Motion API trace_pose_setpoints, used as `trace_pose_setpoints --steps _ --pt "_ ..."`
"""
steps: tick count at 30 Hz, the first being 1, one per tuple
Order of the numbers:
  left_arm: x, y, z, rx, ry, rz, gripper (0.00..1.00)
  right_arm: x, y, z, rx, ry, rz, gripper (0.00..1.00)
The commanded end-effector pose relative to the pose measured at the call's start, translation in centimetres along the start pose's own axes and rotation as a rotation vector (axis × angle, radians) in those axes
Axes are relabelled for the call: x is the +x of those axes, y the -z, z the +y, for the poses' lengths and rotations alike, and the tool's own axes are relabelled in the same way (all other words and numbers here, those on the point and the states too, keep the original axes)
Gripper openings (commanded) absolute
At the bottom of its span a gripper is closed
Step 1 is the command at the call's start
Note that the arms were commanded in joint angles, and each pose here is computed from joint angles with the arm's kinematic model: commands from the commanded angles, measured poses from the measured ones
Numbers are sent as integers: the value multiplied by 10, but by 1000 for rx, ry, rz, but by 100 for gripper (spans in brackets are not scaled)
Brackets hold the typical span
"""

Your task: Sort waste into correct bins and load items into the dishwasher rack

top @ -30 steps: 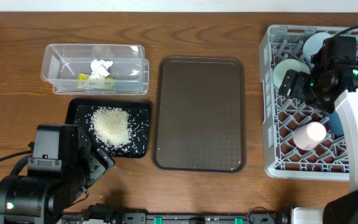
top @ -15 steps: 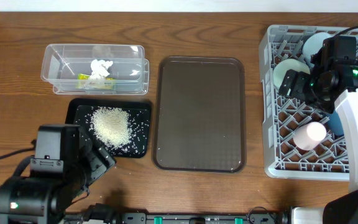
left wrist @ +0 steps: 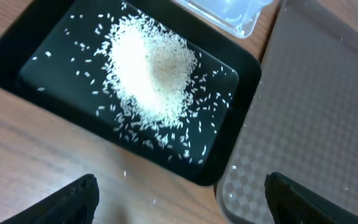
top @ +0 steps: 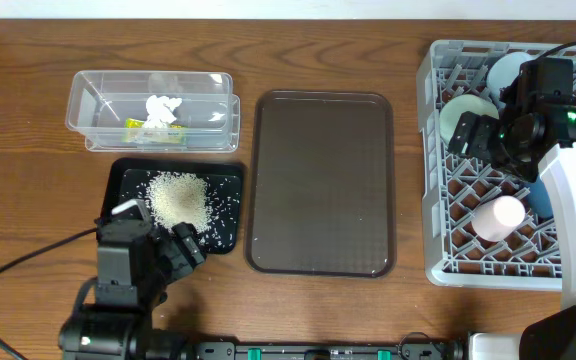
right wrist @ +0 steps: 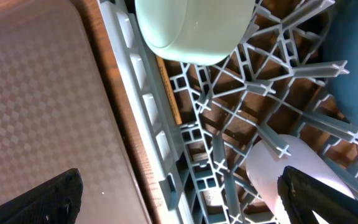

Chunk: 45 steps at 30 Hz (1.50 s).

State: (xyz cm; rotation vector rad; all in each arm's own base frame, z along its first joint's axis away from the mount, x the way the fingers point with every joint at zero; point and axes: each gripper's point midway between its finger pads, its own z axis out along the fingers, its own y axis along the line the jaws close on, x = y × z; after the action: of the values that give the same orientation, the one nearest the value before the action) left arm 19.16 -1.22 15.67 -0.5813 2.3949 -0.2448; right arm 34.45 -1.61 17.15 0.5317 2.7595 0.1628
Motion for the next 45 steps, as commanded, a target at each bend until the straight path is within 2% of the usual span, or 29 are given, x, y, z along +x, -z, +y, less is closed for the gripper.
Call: trace_pose_setpoints --steps 1,15,22,33,45 --pt "3 -8 2 12 -30 -25 88 -1 3 1 -4 -12 -11 99" --pt "-11 -23 -8 116 -220 -250 87 -1 3 1 -4 -12 -11 99" --pt "-2 -47 -3 151 -215 -321 88 -1 3 1 -4 -12 -11 99" --pt "-9 -58 -8 218 -207 -465 88 -1 3 1 -4 -12 -11 99" --pt "-7 -68 0 206 -195 -516 88 -1 3 1 -4 -12 -11 99"
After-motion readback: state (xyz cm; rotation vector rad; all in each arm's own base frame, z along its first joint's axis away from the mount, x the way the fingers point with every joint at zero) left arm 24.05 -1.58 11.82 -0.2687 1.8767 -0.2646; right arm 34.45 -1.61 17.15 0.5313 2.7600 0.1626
